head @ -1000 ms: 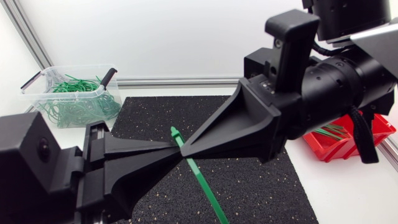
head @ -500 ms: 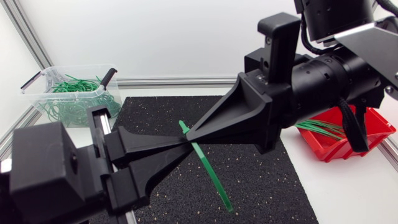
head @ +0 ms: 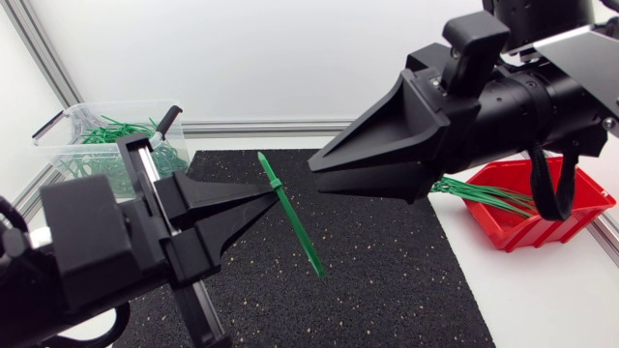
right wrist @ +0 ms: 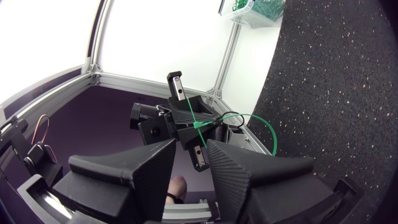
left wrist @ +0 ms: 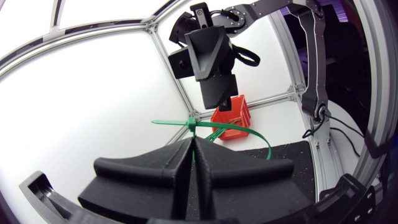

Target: Take a green cable tie from the red box, thread the tail through the head to close it, then place it in the transparent bin on the left.

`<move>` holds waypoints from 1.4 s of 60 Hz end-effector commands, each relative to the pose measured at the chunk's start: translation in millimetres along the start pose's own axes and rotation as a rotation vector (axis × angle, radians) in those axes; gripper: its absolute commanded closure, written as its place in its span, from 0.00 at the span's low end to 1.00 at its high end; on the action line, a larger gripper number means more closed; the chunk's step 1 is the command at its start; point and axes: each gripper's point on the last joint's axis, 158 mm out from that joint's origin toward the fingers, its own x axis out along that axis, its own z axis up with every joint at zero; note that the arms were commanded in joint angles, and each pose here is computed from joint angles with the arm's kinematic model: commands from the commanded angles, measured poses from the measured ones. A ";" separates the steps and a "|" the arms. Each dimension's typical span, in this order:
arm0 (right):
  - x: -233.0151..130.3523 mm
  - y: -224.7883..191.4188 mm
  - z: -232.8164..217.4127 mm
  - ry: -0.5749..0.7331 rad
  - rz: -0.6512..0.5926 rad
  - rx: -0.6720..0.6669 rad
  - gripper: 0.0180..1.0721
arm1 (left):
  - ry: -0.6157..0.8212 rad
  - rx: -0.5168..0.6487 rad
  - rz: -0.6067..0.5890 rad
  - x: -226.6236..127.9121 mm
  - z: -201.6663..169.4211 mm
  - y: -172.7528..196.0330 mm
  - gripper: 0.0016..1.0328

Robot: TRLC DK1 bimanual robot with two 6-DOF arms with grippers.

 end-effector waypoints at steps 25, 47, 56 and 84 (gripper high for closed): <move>26.5 -8.7 18.7 0.026 -0.042 -0.458 0.51 | 0.043 0.338 0.017 9.6 -17.7 1.7 0.96; 32.0 -13.1 25.2 0.017 -0.087 -0.577 0.95 | 0.056 0.377 0.021 12.9 -19.9 2.6 0.96; 31.7 -14.8 27.7 0.008 -0.105 -0.599 0.95 | 0.060 0.375 0.014 12.8 -22.9 -0.1 0.96; 21.3 -11.5 81.9 -0.086 -0.153 -0.537 0.95 | 0.061 0.344 -0.025 10.0 -28.7 -27.6 0.96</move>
